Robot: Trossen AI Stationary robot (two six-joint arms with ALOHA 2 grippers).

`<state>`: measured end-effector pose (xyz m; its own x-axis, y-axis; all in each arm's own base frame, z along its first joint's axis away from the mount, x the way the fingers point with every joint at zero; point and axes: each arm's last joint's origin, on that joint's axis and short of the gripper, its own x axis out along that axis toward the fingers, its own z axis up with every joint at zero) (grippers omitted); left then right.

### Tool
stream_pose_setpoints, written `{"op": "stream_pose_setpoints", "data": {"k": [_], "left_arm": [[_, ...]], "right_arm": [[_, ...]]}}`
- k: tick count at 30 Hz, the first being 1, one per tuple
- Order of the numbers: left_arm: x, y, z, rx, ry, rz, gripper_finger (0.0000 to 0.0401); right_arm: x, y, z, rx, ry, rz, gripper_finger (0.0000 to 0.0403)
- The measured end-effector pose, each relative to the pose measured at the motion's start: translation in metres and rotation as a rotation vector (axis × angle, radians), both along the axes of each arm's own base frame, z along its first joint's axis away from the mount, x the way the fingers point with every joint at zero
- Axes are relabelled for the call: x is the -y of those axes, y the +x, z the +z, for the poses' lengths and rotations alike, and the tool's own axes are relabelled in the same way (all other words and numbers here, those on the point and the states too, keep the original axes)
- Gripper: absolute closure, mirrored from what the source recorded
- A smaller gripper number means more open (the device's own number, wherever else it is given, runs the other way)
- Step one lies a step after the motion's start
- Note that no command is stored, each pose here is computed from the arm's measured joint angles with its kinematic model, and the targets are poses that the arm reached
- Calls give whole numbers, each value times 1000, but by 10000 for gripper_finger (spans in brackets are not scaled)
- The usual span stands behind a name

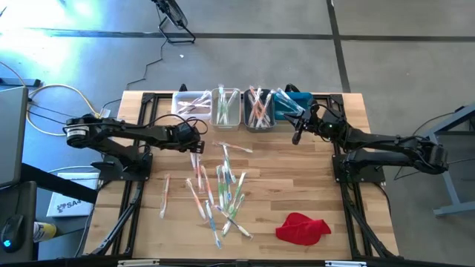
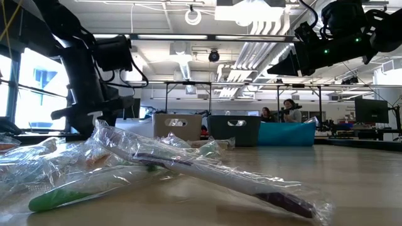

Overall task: Pick & Place Toothbrushes
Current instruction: Put the orange toothbrush into the dark green bin

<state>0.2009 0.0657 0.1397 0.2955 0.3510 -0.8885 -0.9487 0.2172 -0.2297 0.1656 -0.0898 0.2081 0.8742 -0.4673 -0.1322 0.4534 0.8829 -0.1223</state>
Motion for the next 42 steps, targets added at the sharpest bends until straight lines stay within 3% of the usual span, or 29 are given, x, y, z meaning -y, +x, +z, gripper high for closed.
{"op": "stream_pose_setpoints", "data": {"k": [30, 42], "left_arm": [[0, -1, -1, -23, -1, -7, 207], [0, -4, -2, -45, 4, -2, 315]], "right_arm": [[0, 0, 0, 0, 0, 0, 391], [0, 0, 0, 0, 0, 0, 391]]}}
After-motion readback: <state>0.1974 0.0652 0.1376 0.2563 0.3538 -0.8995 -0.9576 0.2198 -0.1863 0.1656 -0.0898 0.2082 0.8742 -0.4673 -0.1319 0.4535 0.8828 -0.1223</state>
